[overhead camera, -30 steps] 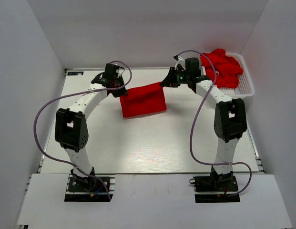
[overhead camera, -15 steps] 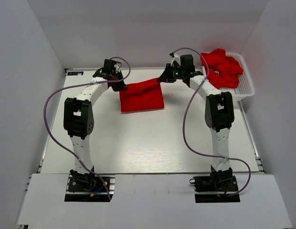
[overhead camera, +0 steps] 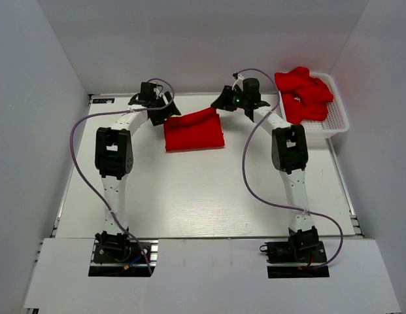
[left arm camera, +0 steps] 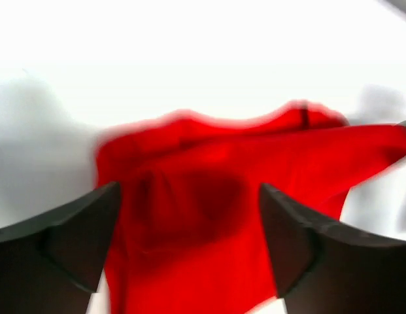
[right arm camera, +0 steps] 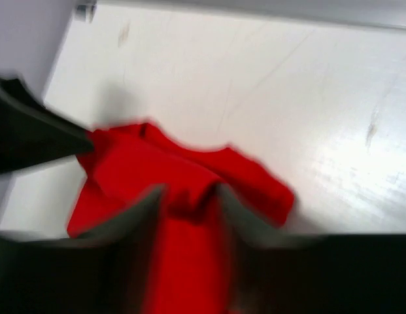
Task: Fold and stack the t-shirts
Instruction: Fold the long partially folded tshirt into a neat square, then put the neatly folded tshirt into the corner of the board with the left arm
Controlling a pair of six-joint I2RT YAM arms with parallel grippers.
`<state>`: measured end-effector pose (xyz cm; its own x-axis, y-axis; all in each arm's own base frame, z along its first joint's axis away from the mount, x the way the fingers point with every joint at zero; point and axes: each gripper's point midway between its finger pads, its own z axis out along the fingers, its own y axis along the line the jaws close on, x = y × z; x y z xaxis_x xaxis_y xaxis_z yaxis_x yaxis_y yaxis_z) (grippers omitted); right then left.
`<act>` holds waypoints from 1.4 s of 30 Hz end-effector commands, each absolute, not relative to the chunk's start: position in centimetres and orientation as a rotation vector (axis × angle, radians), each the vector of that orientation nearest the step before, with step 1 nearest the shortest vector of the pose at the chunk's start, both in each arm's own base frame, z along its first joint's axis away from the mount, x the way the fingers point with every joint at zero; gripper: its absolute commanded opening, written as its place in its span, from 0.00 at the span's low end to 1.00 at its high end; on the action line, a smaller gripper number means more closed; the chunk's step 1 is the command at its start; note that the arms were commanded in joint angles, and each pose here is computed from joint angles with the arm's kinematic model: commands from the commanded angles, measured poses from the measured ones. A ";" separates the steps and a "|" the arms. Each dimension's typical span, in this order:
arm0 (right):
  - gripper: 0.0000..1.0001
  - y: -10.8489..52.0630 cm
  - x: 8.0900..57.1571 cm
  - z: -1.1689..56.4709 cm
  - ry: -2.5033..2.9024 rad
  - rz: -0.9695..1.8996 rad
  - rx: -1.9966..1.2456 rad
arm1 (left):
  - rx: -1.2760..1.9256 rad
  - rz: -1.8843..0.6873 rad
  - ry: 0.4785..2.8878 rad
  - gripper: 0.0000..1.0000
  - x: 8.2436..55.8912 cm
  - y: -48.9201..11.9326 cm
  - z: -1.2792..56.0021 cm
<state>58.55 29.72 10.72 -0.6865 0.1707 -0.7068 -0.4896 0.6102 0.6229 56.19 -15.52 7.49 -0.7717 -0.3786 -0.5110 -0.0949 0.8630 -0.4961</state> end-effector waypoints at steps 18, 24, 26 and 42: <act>0.90 26.2 52.9 18.8 1.944 0.951 -0.398 | -0.083 -0.537 2.300 1.00 54.8 -15.0 12.6; 0.90 25.1 49.7 16.5 2.030 0.933 -0.405 | -0.079 -0.378 2.365 1.00 52.3 -14.1 10.7; 0.90 24.9 48.8 16.4 2.039 0.927 -0.413 | -0.096 -0.336 2.414 1.00 51.7 -13.5 9.3; 0.90 20.0 42.9 17.9 2.018 0.716 -0.341 | -0.040 -0.168 2.590 0.69 51.9 -14.3 1.5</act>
<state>42.82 21.10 16.69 -0.5869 0.0417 -0.8086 -0.5028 0.7641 0.4043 51.85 -14.10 2.61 -0.8420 -0.1068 -0.5287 -0.0198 0.9857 -0.1675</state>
